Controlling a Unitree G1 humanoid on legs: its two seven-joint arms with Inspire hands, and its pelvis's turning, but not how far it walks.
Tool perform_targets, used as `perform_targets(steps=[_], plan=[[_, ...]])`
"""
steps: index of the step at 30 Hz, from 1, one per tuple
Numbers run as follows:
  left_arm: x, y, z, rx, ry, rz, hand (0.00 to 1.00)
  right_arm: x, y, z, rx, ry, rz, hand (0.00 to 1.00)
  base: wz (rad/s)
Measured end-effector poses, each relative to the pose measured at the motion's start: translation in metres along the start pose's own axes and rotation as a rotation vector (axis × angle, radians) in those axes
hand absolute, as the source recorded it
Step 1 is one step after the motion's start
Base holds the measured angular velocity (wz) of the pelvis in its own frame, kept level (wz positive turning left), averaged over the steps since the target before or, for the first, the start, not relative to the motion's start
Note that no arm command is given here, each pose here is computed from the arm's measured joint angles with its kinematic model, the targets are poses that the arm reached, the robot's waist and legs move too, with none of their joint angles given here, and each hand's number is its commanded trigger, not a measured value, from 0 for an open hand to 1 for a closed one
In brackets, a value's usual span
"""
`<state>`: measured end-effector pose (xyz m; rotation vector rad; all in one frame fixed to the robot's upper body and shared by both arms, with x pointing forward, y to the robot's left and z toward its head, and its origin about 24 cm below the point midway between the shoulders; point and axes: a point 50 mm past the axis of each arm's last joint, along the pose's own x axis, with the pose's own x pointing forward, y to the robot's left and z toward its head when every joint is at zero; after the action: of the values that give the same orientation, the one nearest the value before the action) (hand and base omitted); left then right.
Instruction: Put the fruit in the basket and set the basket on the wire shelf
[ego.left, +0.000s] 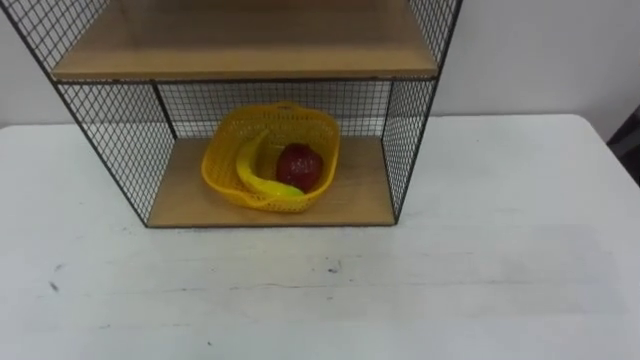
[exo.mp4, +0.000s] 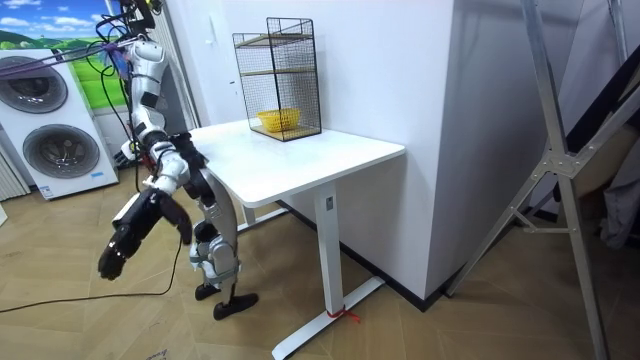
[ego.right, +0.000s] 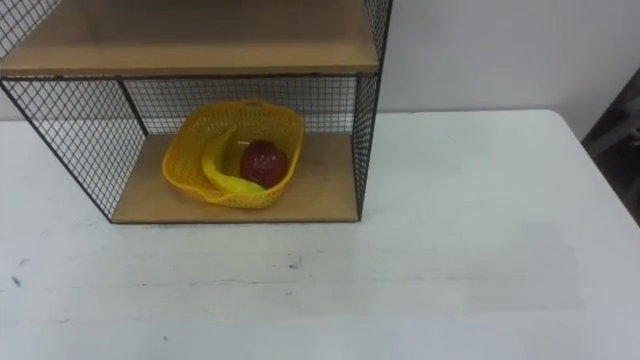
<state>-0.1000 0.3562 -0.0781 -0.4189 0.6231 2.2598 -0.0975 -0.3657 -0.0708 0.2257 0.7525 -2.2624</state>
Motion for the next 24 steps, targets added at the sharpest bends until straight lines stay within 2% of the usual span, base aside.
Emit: perform_targets(steps=[1, 5, 8, 9, 13, 15, 16, 18, 24], plan=[[0.001, 0.003, -0.005, 0.037, 0.0, -0.006, 0.0, 0.001, -0.002, -0.007, -0.027, 0.015, 0.0, 0.0, 0.06], [-0.004, 0.024, -0.054, 0.437, 0.02, -0.125, 0.0, -0.007, -0.018, -0.064, -0.273, 0.114, 0.05, 0.0, 0.01], [-0.012, 0.023, -0.077, 0.693, 0.034, -0.279, 0.0, -0.022, -0.009, -0.086, -0.412, 0.171, 0.142, 0.0, -0.01], [-0.015, 0.022, -0.084, 0.802, 0.018, -0.353, 0.0, -0.027, -0.005, -0.092, -0.494, 0.155, 0.207, 0.0, 0.0], [-0.031, 0.007, -0.102, 1.04, 0.01, -0.57, 0.0, -0.044, 0.01, -0.107, -0.765, 0.099, 0.444, 0.0, 0.0], [-0.042, -0.001, -0.113, 1.218, -0.014, -0.693, 0.0, -0.06, 0.024, -0.115, -0.957, 0.024, 0.614, 0.0, 0.0], [-0.045, -0.003, -0.116, 1.265, -0.025, -0.722, 0.0, -0.063, 0.027, -0.116, -0.999, 0.002, 0.651, 0.0, 0.0], [-0.059, -0.015, -0.125, 1.392, -0.072, -0.826, 0.0, -0.077, 0.039, -0.121, -1.144, -0.069, 0.789, 0.0, 0.0], [-0.089, -0.038, -0.139, 1.541, -0.165, -1.004, 0.0, -0.104, 0.056, -0.132, -1.415, -0.195, 1.03, 0.0, -0.01]])
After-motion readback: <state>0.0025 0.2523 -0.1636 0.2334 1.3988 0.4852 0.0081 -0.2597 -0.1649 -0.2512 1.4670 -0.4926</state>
